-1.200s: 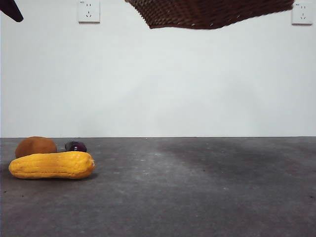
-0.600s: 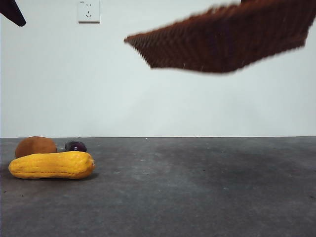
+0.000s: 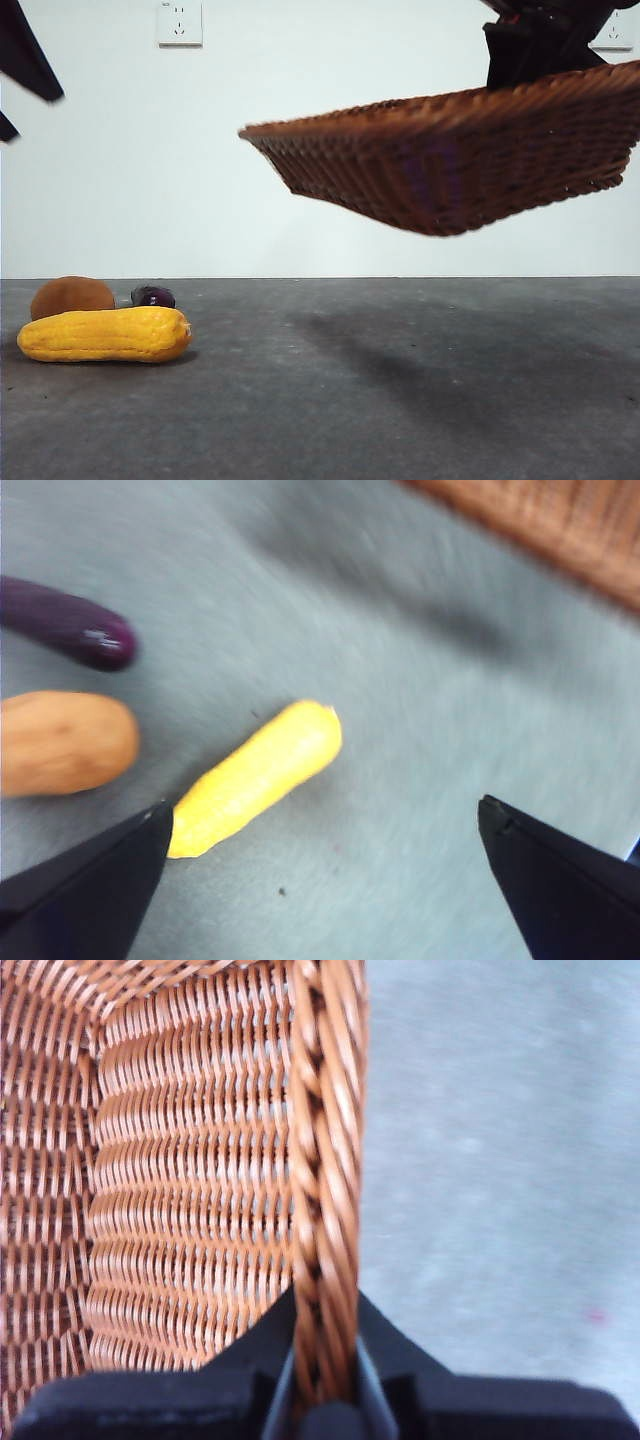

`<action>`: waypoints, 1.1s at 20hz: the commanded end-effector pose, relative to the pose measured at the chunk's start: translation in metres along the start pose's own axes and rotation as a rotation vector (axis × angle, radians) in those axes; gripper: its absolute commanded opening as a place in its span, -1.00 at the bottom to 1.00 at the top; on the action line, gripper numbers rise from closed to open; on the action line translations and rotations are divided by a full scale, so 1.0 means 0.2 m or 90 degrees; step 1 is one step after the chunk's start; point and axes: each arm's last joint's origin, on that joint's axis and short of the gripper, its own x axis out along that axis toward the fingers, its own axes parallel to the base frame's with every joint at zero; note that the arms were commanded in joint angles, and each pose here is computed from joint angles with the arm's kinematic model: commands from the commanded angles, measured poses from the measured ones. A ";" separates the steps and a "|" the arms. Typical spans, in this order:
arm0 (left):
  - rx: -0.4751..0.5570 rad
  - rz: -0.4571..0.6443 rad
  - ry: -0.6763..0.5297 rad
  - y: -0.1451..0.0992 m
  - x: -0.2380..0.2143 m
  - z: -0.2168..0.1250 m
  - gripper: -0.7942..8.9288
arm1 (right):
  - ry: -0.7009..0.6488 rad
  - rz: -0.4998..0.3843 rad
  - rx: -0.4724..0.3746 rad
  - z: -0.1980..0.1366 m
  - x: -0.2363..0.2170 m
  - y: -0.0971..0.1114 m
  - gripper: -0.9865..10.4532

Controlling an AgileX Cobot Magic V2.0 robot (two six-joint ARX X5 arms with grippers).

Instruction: Help me put the vegetables on the table into the basket

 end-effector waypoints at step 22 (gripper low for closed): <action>0.320 -0.038 0.256 0.13 0.82 0.05 0.52 | -0.008 0.110 0.047 -0.16 0.16 -0.16 -0.85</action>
